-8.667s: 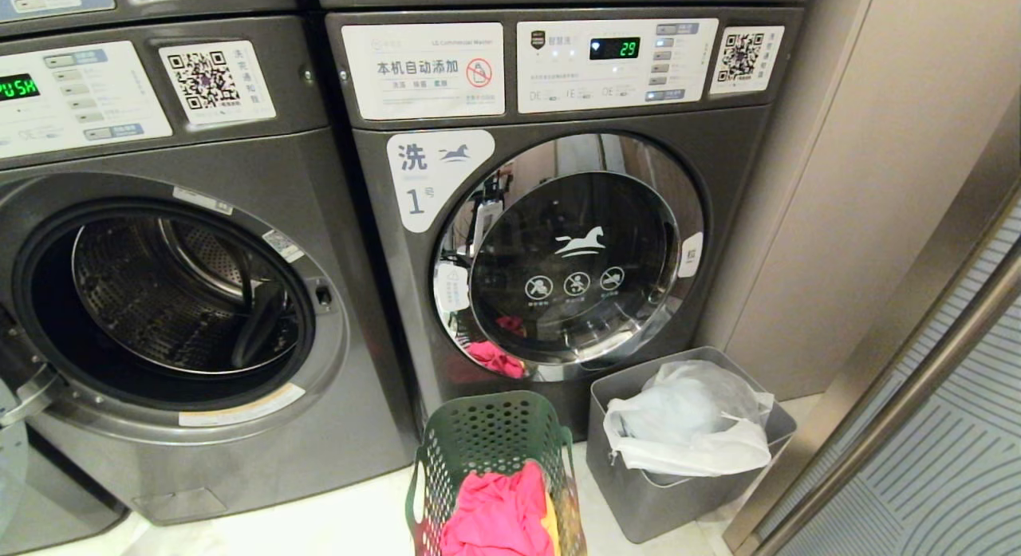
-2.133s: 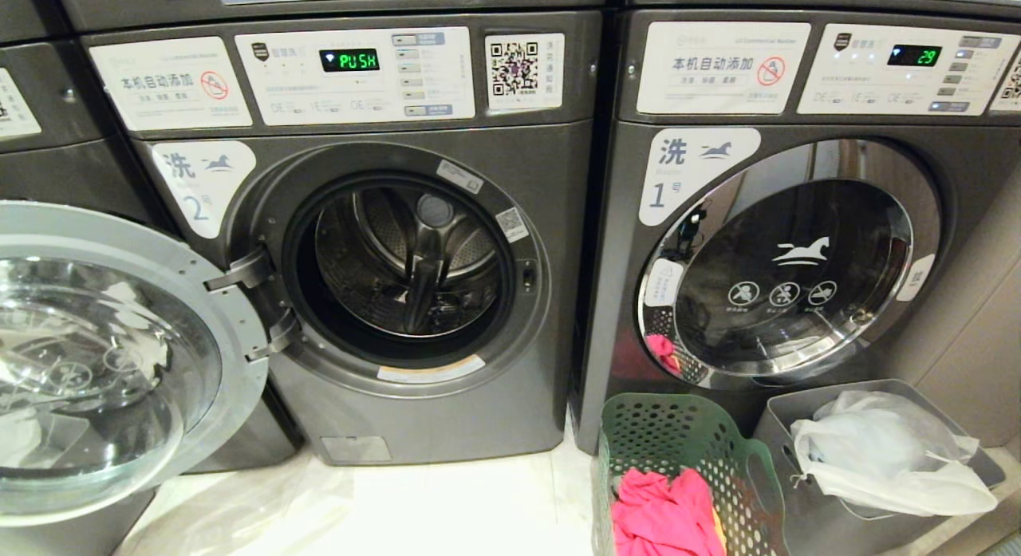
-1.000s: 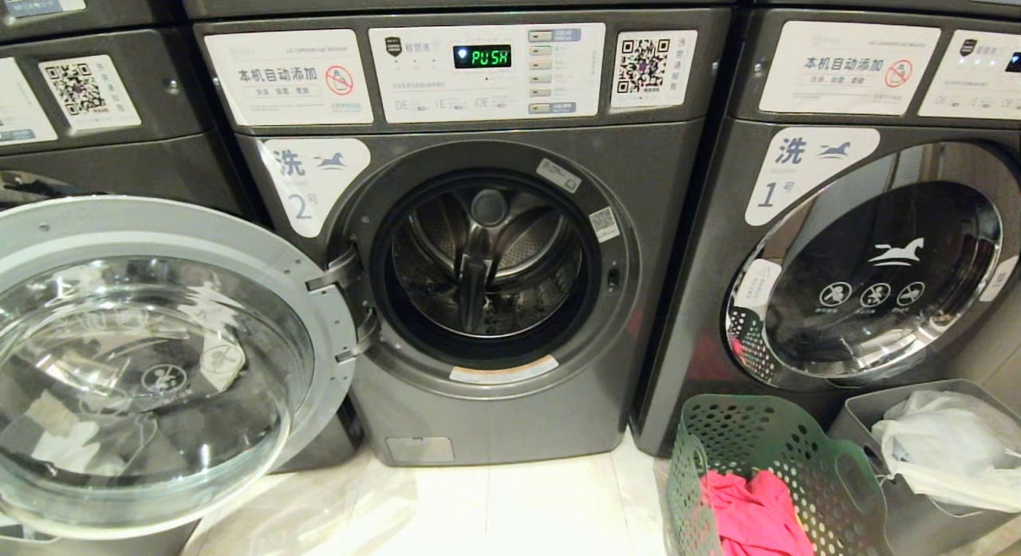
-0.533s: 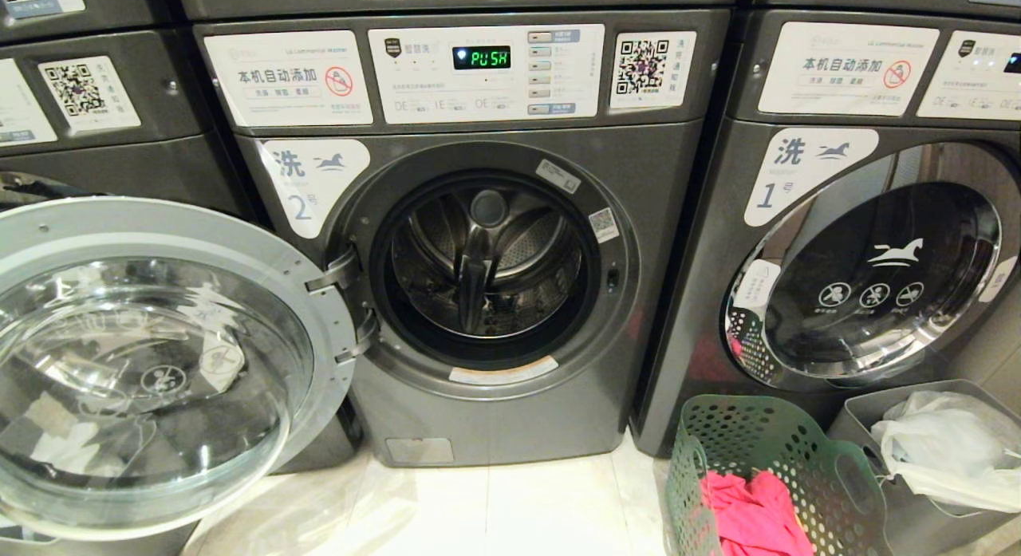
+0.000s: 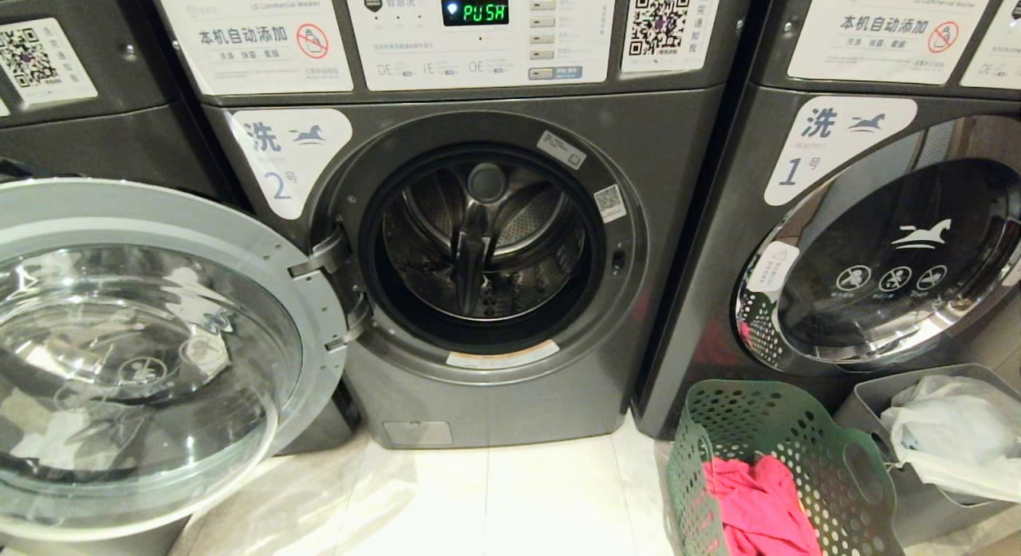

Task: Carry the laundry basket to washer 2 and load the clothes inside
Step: Place the clothes into the washing machine

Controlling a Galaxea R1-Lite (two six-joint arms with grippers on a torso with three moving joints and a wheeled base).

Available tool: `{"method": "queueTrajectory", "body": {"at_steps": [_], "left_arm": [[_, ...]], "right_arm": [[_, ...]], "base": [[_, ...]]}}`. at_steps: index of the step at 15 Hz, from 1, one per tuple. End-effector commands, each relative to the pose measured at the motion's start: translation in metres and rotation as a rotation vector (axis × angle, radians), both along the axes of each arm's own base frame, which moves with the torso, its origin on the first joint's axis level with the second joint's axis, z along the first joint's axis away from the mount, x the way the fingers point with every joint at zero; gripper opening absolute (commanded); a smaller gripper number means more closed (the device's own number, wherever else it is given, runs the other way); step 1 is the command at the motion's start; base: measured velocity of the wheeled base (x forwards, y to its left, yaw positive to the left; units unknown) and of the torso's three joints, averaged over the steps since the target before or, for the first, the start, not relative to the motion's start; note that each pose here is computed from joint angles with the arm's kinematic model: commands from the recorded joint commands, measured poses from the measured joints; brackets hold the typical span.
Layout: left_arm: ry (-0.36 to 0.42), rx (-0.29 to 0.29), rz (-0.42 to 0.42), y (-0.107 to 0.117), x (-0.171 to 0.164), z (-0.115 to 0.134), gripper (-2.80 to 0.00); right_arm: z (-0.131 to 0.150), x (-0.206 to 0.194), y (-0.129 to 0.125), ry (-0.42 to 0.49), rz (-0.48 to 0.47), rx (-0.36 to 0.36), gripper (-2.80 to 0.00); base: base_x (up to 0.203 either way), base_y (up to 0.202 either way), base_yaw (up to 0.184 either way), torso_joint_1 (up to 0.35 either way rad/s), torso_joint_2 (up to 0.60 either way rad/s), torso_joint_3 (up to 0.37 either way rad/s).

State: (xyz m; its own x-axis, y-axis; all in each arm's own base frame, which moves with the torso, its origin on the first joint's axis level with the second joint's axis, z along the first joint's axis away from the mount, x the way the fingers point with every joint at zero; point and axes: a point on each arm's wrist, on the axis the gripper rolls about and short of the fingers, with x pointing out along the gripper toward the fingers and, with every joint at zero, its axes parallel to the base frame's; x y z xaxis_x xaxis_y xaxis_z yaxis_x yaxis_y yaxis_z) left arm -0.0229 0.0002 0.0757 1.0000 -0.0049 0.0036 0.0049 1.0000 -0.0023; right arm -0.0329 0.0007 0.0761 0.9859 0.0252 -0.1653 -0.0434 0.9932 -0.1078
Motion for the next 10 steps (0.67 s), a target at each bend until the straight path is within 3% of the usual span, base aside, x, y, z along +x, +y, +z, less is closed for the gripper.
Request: {"method": "queueTrajectory", "body": {"at_steps": [1, 10], "left_arm": [[0.001, 0.001, 0.000, 0.0000, 0.0001, 0.0001, -2.80], [0.001, 0.001, 0.000, 0.0000, 0.0001, 0.0001, -2.80]], "right_arm": [[-0.0001, 0.0000, 0.0001, 0.001, 0.004, -0.002, -2.80], [-0.0005, 0.0001, -0.0001, 0.003, -0.003, -0.002, -2.80]], "base": [[0.000, 0.000, 0.000, 0.007, 0.00, -0.198], [0.000, 0.000, 0.000, 0.003, 0.00, -0.199]]}}
